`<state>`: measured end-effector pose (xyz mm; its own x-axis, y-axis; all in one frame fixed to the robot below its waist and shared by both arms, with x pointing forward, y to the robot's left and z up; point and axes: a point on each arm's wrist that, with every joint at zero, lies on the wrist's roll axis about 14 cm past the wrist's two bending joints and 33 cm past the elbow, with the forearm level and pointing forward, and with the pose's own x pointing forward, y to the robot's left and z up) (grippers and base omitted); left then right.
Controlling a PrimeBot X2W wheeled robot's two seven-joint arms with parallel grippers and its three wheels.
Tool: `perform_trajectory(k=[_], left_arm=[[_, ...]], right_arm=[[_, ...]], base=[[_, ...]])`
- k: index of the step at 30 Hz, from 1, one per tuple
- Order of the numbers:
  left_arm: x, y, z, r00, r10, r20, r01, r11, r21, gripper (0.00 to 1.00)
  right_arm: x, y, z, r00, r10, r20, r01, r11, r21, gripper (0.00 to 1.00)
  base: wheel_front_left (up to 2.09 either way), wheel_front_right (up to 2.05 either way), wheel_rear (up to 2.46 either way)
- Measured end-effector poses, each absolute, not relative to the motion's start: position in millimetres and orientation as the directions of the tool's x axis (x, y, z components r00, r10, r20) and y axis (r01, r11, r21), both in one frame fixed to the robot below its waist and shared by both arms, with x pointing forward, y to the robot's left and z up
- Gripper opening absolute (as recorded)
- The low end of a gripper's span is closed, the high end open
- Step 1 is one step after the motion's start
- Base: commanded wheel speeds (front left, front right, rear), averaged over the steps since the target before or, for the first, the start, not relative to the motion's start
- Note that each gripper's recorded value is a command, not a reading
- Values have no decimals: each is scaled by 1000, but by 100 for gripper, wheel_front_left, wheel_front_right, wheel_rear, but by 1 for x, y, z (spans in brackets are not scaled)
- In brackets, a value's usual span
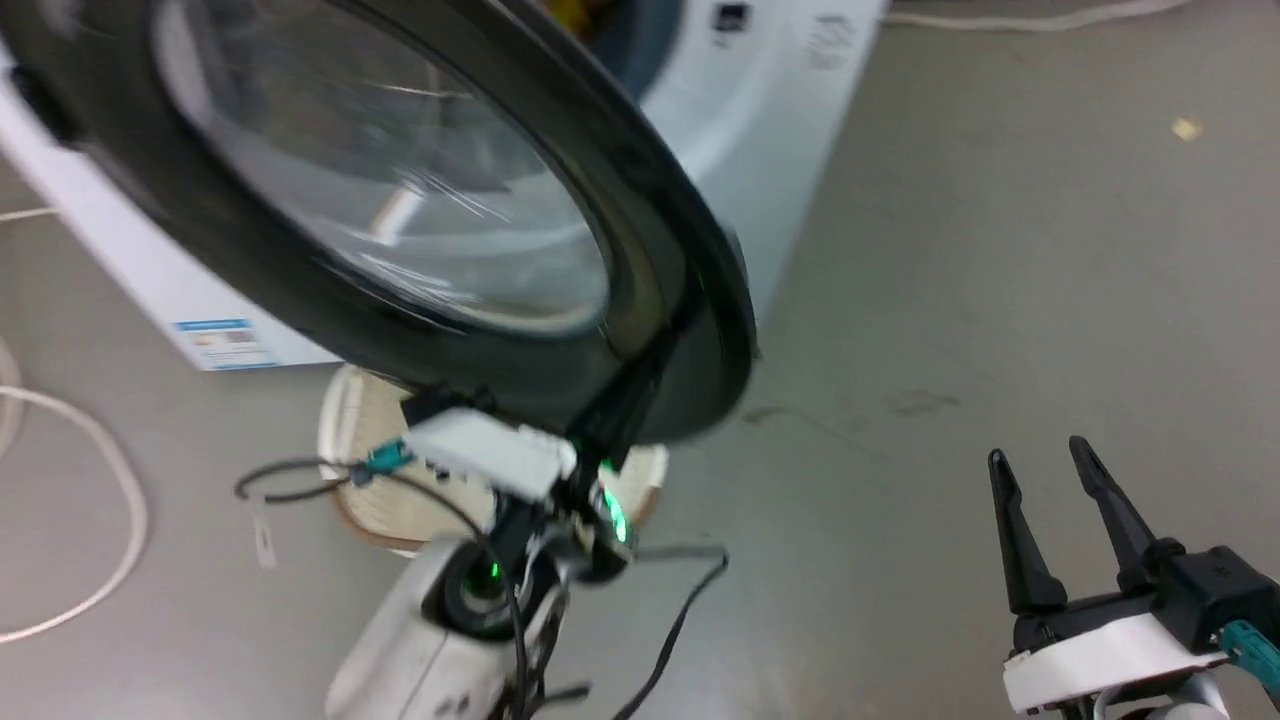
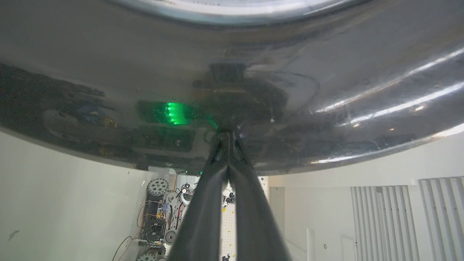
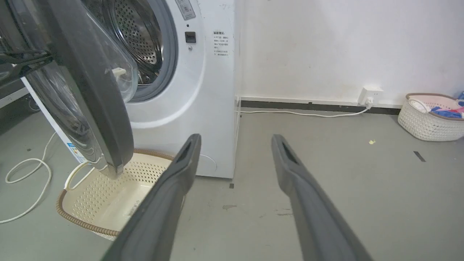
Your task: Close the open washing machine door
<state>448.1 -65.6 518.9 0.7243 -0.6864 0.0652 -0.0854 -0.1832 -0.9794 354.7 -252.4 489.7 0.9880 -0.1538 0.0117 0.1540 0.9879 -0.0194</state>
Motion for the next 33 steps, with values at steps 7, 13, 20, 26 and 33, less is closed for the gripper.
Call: perform_trajectory(k=[7,13,20,26,33], left_arm=[[491,-96,512,754,-656,37,-128,-202,-971,0],[501,-99,518,767,-641,43,-113,-201,-973,0],[480,-77,525,784,-618,49,21,-53,-998,95],[451,-13,520,860,-506,65,227,264,-938,100],[428,108,533,956,-266,125,281,698,-659,100]], right_arm=[[342,-275,477,972,-230,-36,229,973,-33,100],[340,-279,480,970,-242,-28,241,970,-31,100],[348,-267,497,979,-199,36,200,980,-14,100],[349,-243,509,989,-128,79,128,992,3,100],[350,-203,516,994,-3,110,1,1000,17,100]], base=[[0,0,0],[0,0,0],[0,0,0],[0,0,0],[0,0,0]])
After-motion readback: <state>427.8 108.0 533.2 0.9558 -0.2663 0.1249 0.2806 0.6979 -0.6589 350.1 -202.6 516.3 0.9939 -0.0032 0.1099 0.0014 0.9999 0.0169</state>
